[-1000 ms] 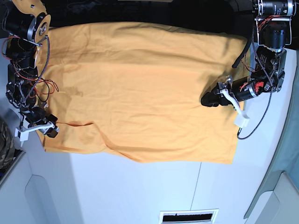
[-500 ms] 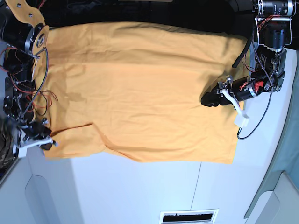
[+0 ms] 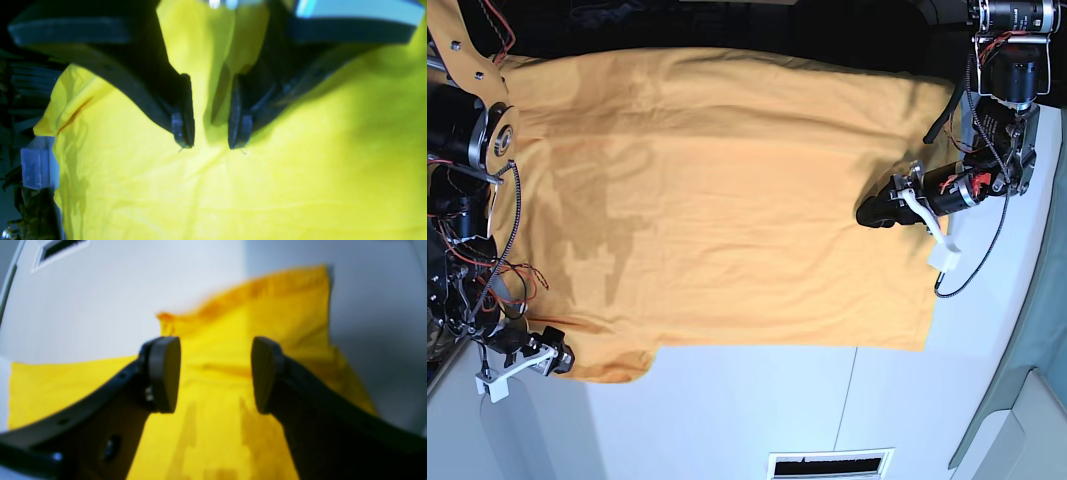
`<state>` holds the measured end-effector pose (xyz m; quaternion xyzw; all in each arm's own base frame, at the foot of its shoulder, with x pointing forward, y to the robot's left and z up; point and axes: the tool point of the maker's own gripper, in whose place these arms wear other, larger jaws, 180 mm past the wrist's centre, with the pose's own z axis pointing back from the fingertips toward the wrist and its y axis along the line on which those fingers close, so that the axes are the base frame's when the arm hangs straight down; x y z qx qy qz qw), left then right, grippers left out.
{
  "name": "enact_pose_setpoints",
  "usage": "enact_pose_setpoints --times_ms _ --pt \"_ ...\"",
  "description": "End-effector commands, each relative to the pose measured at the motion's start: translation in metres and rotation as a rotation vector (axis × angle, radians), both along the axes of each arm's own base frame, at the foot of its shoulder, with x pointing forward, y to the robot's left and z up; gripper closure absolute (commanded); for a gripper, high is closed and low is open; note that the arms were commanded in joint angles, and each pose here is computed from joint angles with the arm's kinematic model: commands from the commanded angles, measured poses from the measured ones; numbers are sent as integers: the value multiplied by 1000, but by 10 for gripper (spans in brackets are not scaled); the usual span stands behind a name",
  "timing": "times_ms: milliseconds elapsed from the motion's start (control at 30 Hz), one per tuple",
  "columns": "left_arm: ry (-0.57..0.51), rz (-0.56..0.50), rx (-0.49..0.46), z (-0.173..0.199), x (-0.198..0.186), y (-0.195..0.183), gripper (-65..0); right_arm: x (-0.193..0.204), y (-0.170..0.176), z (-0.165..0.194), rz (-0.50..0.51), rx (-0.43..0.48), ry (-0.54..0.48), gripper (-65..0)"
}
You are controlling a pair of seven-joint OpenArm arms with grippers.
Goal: Layout the t-shirt on the table in an organized manner, then fold the t-shirt properly
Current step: 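Grasp the shirt hem corner with the right gripper, left gripper holding, then drag the shirt with both grippers toward the collar edge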
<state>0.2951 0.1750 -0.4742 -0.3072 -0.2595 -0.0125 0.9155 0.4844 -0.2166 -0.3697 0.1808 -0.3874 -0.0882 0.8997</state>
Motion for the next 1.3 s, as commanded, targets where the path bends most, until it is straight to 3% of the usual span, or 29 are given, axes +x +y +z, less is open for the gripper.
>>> enact_pose_setpoints --times_ms 0,200,267,367,400,633,900,1133,1267 --pt "59 -26 74 -9 -10 14 -224 8 -14 23 -18 8 -57 -334" --pt "-10 12 50 21 6 38 -224 -55 -10 2 60 69 39 -325" --pt "-40 3 50 36 12 45 -224 -78 -13 0 63 70 42 -238" --pt "-66 -34 54 54 16 47 -224 -109 -16 0 82 39 15 -21" --pt "-63 -49 56 58 15 46 -224 -119 -14 -2 104 33 15 0" --pt "18 -78 60 42 -22 49 -223 -187 -6 -52 118 43 121 0" --pt "38 -95 172 2 -40 36 -223 -205 -31 -88 64 -72 171 0" --pt "53 -35 184 -16 -2 23 -223 -183 -48 -113 -23 -69 167 0" --pt "41 -77 212 -16 31 3 -223 -152 -64 -106 -56 -92 122 0"
